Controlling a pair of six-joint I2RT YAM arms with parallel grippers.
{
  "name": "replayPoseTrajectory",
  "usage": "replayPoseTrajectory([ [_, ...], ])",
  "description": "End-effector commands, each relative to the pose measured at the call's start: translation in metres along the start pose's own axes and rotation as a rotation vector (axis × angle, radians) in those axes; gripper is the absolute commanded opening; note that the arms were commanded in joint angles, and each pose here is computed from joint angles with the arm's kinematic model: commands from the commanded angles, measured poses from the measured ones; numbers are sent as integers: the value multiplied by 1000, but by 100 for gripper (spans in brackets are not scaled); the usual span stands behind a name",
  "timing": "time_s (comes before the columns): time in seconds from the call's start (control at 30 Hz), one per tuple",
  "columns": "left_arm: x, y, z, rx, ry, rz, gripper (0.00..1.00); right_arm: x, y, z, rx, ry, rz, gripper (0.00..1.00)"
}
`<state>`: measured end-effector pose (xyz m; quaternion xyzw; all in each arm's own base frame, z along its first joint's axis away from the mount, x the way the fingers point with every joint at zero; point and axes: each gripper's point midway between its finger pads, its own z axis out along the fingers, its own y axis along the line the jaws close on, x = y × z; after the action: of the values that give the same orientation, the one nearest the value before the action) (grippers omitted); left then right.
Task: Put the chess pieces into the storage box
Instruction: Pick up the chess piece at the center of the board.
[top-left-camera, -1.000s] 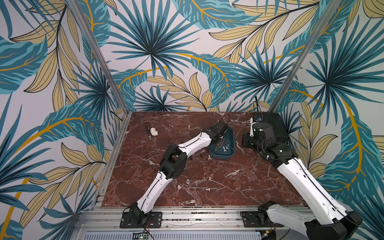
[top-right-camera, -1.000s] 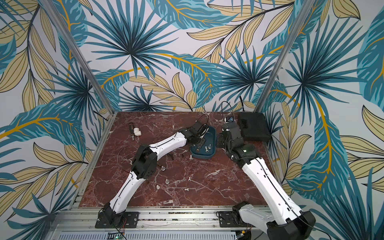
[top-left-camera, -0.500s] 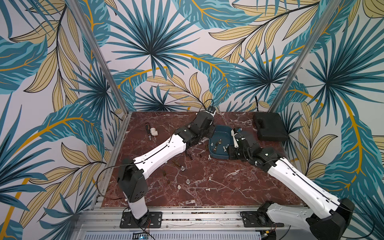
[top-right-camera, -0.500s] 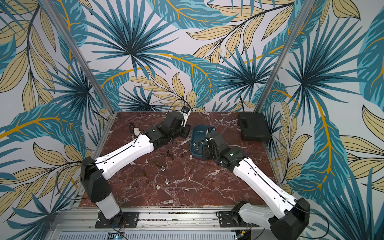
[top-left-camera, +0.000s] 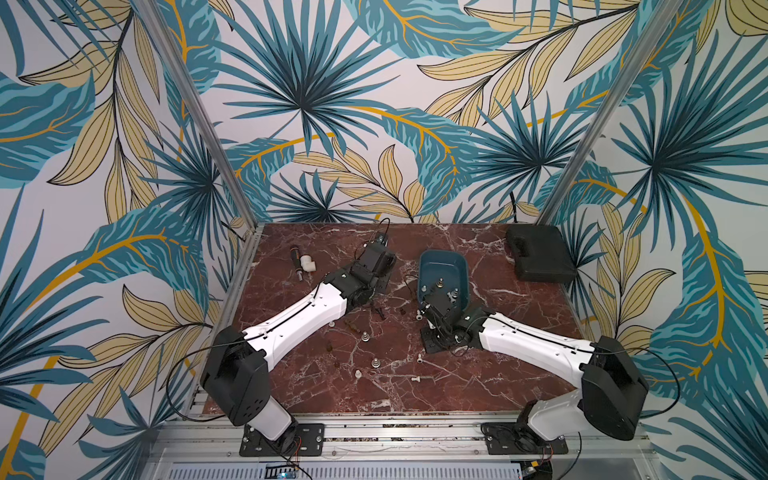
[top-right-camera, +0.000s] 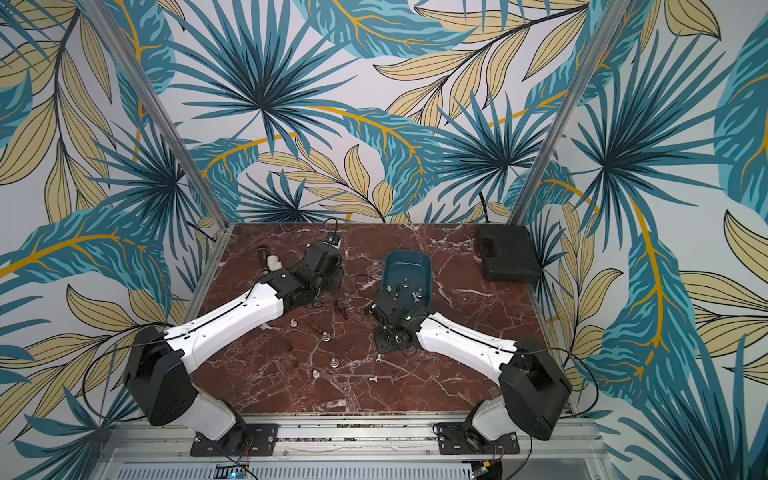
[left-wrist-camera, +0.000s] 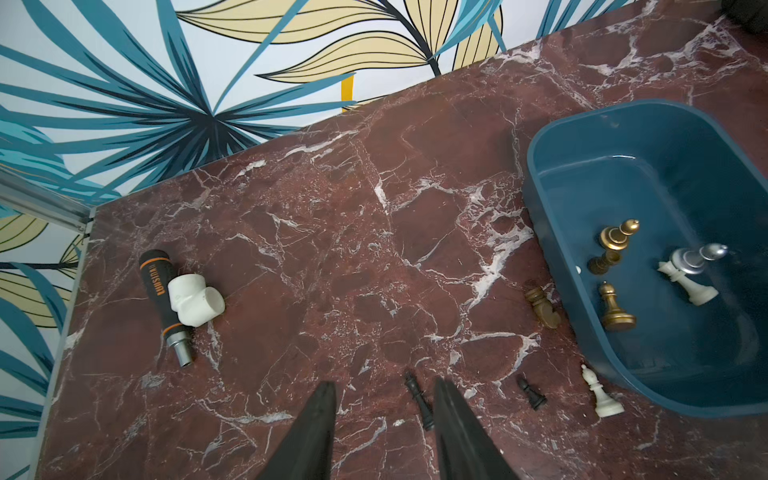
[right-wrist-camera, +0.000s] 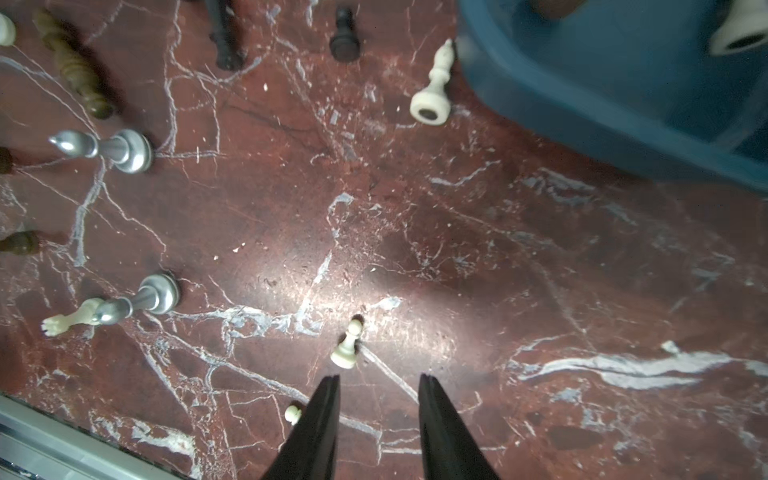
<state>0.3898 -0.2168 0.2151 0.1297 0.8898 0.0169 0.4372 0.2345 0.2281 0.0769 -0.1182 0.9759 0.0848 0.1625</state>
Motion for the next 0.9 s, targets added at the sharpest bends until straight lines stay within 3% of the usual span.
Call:
replayPoseTrajectory([
  [0.0, -15, 6, -10, -9, -47, -27, 43, 18, 9, 15, -7, 56, 6, 37],
  [0.53, -16, 8, -10, -20, -48, -12, 43, 37, 15, 59, 31, 174, -1, 35],
  [0.87, -14, 4, -6, -8, -43, -17, 43, 38, 13, 57, 45, 183, -19, 23],
])
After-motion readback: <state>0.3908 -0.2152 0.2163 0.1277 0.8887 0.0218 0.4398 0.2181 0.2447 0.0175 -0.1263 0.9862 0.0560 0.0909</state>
